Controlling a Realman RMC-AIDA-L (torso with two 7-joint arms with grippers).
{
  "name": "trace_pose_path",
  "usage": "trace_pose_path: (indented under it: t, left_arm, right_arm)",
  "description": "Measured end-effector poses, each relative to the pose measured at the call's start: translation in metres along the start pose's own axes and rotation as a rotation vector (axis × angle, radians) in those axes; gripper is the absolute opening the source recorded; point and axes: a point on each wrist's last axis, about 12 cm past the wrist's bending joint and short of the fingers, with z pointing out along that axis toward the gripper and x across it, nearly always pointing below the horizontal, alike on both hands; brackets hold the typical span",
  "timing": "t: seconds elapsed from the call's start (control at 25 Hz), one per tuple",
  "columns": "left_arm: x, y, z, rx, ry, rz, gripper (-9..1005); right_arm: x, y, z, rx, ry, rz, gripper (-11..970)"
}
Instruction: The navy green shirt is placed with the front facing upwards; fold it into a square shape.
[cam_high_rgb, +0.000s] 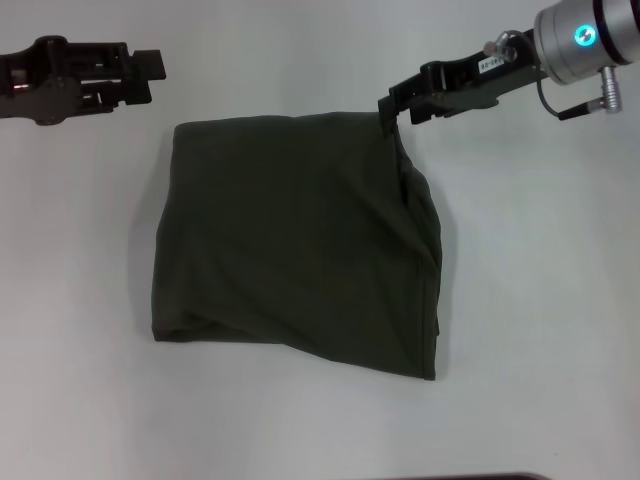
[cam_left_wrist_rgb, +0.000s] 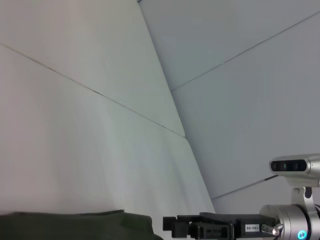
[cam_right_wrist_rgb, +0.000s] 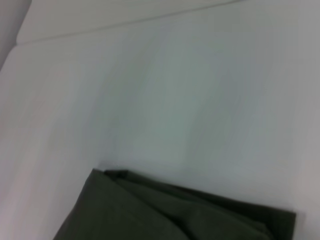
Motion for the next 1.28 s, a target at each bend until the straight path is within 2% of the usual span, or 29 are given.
trace_pose_path:
  t: [0.32,1.0,1.28]
  left_arm:
    - [0.001,0.004,0.001,-0.011,-0.015,-0.014,518]
    - [-0.001,0.004,0.015,-0.006,-0.021,-0.011,518]
    - [0.001,0.007,0.018,-0.008,-0.026,-0.012,518]
  right_arm:
    - [-0.001,0.005,0.007,-0.004,0.0,0.019,550]
    - [0.004,-0.002,0.025,0.034,-0.048,0.119,510]
    - [0.003,0.001,0.031,0.025,-0.083,0.134,485]
